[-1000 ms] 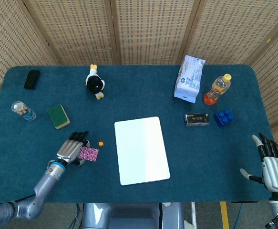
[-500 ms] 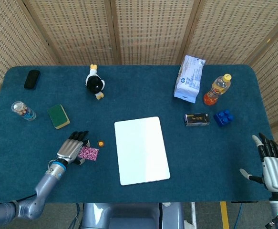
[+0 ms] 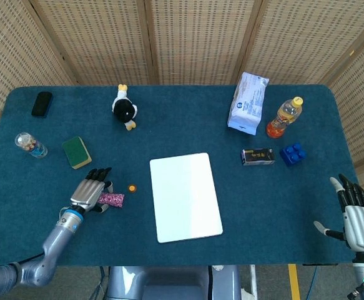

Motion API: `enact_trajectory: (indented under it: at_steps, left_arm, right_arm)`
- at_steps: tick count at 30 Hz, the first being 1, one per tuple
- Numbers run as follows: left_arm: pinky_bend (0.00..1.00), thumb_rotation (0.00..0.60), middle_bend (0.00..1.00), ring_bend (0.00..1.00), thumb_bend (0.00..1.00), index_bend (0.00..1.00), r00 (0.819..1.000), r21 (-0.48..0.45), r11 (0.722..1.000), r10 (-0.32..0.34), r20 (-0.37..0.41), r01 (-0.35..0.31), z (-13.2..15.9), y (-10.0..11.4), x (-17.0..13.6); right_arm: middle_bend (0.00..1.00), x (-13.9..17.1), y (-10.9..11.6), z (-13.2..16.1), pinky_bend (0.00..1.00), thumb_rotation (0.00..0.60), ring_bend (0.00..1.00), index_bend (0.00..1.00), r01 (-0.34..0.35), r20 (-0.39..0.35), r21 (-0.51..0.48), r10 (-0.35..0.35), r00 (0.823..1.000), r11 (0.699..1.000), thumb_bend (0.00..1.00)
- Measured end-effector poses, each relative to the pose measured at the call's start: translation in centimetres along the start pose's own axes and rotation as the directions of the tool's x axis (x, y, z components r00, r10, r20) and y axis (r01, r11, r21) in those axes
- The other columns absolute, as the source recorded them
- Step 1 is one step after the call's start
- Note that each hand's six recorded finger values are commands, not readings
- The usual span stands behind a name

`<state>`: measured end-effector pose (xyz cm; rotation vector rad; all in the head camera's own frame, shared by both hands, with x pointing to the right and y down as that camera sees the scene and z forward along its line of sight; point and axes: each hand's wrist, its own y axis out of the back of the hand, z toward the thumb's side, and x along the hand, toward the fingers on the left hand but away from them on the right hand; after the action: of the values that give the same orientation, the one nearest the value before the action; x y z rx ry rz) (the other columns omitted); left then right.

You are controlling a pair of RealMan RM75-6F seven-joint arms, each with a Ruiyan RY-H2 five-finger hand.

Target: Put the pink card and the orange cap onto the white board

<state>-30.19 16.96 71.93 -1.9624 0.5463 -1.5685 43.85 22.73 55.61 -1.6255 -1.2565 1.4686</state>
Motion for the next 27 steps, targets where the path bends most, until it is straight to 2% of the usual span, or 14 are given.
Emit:
enact_trajectory:
  at_steps: [8, 14, 18, 27]
  left_arm:
    - [0.0, 0.6, 0.0, 0.0, 0.3, 0.44, 1.0, -0.008, 1.0, 0.022, 0.002, -0.022, 0.0, 1.0, -0.1]
    - [0.0, 0.6, 0.0, 0.0, 0.29, 0.44, 0.997, -0.035, 0.997, 0.074, 0.033, -0.073, 1.0, 3.0, 0.5]
    - [0.0, 0.6, 0.0, 0.0, 0.29, 0.44, 0.992, -0.033, 0.995, 0.098, 0.076, -0.096, 2.7, 4.9, 1.6]
    - [0.0, 0.6, 0.0, 0.0, 0.29, 0.45, 0.985, -0.026, 0.996, 0.09, 0.147, -0.088, 8.0, 7.8, 5.4]
  right_arm:
    - [0.0, 0.0, 0.0, 0.0, 0.0, 0.6, 0.0, 0.06, 0.0, 0.0, 0.0, 0.0, 1.0, 1.0, 0.0]
    - [0.0, 0.0, 0.0, 0.0, 0.0, 0.6, 0.0, 0.06, 0.0, 0.0, 0.001, 0.0, 1.0, 1.0, 0.0]
    - [0.0, 0.0, 0.0, 0.0, 0.0, 0.6, 0.0, 0.06, 0.0, 0.0, -0.001, 0.0, 1.0, 1.0, 0.0]
    - [0.0, -0.1, 0.0, 0.0, 0.0, 0.6, 0.0, 0.06, -0.004, 0.002, -0.014, 0.004, 1.0, 1.0, 0.0]
